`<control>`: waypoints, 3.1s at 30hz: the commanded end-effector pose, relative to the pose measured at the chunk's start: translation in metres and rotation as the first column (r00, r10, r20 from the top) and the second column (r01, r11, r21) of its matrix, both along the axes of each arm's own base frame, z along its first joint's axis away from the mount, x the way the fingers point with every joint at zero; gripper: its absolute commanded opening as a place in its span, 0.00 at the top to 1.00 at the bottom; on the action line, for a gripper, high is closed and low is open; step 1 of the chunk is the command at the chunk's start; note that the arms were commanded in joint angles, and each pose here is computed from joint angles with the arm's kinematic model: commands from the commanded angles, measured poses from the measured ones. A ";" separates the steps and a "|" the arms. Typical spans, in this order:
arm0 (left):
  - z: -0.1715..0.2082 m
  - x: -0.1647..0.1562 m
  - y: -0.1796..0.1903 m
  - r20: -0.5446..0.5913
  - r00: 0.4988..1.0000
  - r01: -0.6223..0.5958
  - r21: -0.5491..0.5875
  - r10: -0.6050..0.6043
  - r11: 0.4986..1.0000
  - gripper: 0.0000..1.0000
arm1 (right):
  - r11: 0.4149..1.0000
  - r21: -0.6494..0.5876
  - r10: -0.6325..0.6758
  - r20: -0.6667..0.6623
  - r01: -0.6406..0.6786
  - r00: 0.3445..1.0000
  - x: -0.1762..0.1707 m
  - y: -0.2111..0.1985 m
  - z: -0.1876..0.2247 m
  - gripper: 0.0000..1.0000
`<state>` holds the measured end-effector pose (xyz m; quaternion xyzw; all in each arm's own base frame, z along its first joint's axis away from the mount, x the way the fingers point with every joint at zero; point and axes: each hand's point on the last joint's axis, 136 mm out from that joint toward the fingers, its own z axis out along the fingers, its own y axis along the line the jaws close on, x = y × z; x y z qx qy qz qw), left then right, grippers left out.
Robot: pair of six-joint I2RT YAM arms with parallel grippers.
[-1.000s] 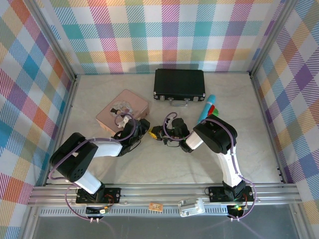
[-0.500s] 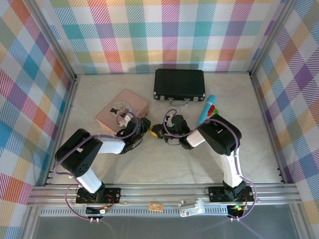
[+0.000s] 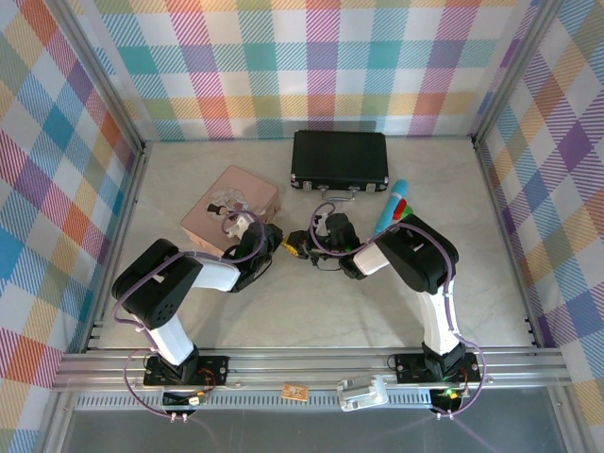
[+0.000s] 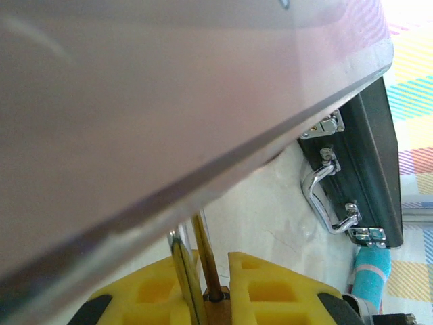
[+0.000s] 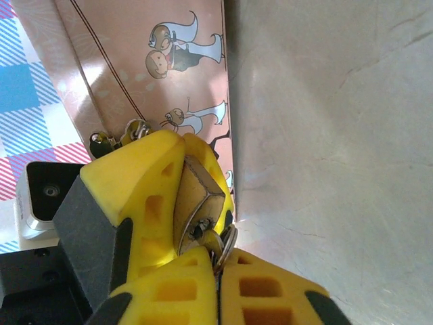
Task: Unlock the padlock with the key
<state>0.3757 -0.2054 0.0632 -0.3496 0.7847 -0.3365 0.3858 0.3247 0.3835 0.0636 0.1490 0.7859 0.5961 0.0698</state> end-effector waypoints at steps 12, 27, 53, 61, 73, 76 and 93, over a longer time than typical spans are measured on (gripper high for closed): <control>0.005 -0.007 -0.006 -0.002 1.000 0.005 -0.095 -0.005 0.995 1.00 | 0.999 0.037 -0.036 0.031 0.035 0.999 0.001 -0.006 0.015 0.76; 0.005 -0.008 -0.009 -0.003 1.000 0.022 -0.107 -0.023 0.994 1.00 | 0.997 0.069 -0.049 0.048 0.046 0.998 0.017 0.005 0.027 0.83; 0.000 -0.016 -0.003 -0.021 1.000 0.021 -0.092 -0.023 0.996 0.57 | 0.999 0.036 0.019 0.082 -0.022 0.996 0.007 0.012 0.035 1.00; -0.006 -0.009 -0.004 -0.027 1.000 0.002 -0.078 -0.005 0.997 0.61 | 0.999 0.031 0.028 0.084 -0.031 0.996 0.004 0.013 0.037 1.00; -0.009 -0.003 -0.006 -0.008 1.000 -0.002 -0.092 0.001 0.996 0.92 | 0.999 0.027 0.038 0.085 -0.040 0.996 0.001 0.013 0.044 1.00; -0.012 -0.006 -0.003 -0.012 1.000 -0.001 -0.088 0.000 0.996 1.00 | 0.997 0.069 0.036 0.039 -0.039 0.999 0.002 0.016 0.049 1.00; -0.005 -0.016 -0.015 0.152 0.986 0.083 -0.070 -0.072 0.994 1.00 | 0.603 0.643 0.006 -0.596 0.473 0.803 0.036 0.021 0.180 1.00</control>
